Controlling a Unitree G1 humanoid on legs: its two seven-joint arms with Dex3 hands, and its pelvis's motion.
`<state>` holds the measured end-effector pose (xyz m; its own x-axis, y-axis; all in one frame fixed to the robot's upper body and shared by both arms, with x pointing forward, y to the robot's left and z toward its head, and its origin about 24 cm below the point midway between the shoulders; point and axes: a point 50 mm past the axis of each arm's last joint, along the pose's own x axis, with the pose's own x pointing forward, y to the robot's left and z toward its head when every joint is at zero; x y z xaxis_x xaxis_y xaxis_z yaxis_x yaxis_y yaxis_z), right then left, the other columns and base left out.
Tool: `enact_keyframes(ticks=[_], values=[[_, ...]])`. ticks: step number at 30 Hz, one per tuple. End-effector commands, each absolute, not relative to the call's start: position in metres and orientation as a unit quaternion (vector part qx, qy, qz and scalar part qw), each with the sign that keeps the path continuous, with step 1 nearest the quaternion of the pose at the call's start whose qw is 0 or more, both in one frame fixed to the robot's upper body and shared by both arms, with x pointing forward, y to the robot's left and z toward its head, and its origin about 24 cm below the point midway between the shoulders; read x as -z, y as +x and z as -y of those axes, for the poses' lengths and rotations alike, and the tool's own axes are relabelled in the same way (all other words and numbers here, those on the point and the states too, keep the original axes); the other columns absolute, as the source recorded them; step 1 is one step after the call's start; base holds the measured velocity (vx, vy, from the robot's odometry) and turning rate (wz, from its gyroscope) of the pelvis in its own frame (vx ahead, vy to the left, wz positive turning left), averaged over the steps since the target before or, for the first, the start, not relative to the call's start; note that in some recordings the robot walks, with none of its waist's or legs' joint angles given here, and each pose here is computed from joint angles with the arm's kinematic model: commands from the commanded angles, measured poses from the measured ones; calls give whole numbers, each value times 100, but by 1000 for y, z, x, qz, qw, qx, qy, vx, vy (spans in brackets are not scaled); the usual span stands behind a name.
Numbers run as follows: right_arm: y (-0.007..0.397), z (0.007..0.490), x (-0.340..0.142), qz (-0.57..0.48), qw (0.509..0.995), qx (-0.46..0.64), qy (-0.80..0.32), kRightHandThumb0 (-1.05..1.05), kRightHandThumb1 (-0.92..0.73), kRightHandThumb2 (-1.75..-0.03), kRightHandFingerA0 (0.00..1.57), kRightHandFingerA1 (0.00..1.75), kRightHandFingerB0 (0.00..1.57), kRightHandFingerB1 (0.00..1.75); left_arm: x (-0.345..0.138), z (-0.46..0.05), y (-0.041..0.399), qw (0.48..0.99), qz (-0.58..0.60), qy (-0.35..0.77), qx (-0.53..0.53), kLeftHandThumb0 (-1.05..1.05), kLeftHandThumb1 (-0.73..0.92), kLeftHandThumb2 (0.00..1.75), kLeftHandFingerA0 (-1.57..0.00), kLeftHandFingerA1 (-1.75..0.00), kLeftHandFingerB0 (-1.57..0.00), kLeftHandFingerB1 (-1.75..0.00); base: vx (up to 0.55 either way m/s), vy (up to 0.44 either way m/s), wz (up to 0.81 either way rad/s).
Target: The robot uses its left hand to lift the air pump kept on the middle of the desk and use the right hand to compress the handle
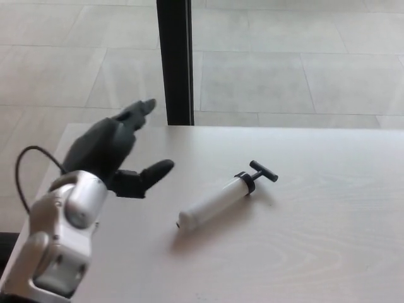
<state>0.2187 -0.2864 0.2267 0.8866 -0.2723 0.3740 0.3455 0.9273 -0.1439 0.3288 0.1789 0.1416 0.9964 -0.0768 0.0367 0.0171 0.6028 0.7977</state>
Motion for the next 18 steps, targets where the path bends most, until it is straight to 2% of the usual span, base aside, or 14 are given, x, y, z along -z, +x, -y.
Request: enact_keyframes(ticks=[1,2,3,4,5,6,8,11,12,13,15,16,17,18], values=[[168,385,-160,48,946,292,-133,-81,-92,-75,24,40,33,36,-171,-361,218,956,122,236,-122,-36,50,107,-1,-51,0,-48,0,0,0],[161,393,-153,39,941,310,-129,-82,-92,-74,21,38,30,35,-160,-374,208,958,100,227,-148,-65,80,64,-16,-36,-17,-29,0,0,0],[155,400,-148,32,935,331,-125,-79,-92,-73,27,37,35,35,-149,-385,200,960,79,206,-170,-35,55,109,-1,-50,0,-48,0,0,0],[148,409,-141,27,927,356,-114,-80,-92,-73,26,39,34,36,-134,-397,189,962,59,177,-200,-62,79,64,-17,-35,-18,-29,0,0,0],[144,412,-137,26,926,361,-109,-80,-92,-73,26,39,34,36,-127,-403,183,959,56,168,-221,-62,79,64,-17,-35,-18,-29,0,0,0],[135,422,-129,17,915,387,-111,-76,-76,-116,24,53,23,47,-108,-414,170,957,32,139,-253,-64,77,63,-17,-38,-18,-30,0,0,0],[122,433,-117,3,901,421,-104,-81,-80,-118,29,56,22,45,-85,-427,152,947,-7,116,-298,-66,77,63,-17,-38,-17,-29,0,0,0],[110,441,-102,-8,884,459,-89,-81,-80,-118,30,57,23,46,-59,-443,129,925,-42,65,-371,-70,75,62,-20,-35,-21,-28,0,0,0],[105,445,-95,-13,879,470,-77,-79,-81,-118,29,57,22,46,-50,-448,119,920,-48,41,-386,-36,52,107,-2,-51,0,-48,0,0,0],[101,448,-89,-13,876,478,-63,-77,-92,-73,29,46,30,35,-44,-451,112,915,-58,29,-397,-66,79,67,-10,-35,-12,-27,0,0,0],[97,451,-83,-13,872,487,-46,-77,-92,-73,30,46,28,34,-38,-454,104,908,-70,17,-413,-65,81,69,-10,-34,-13,-26,0,0,0],[93,454,-77,-26,865,500,-45,-81,-92,-75,32,44,29,35,-31,-454,96,900,-84,14,-428,-72,60,97,-1,-40,-9,-36,0,0,0],[88,457,-68,-47,852,519,-45,-85,-92,-76,33,44,28,34,-21,-454,84,887,-103,9,-449,-65,81,65,-10,-31,-13,-25,0,0,0],[84,458,-62,-49,847,529,-31,-82,-92,-77,31,44,26,34,-14,-454,77,880,-110,-6,-463,-65,83,66,-10,-34,-13,-26,0,0,0]])
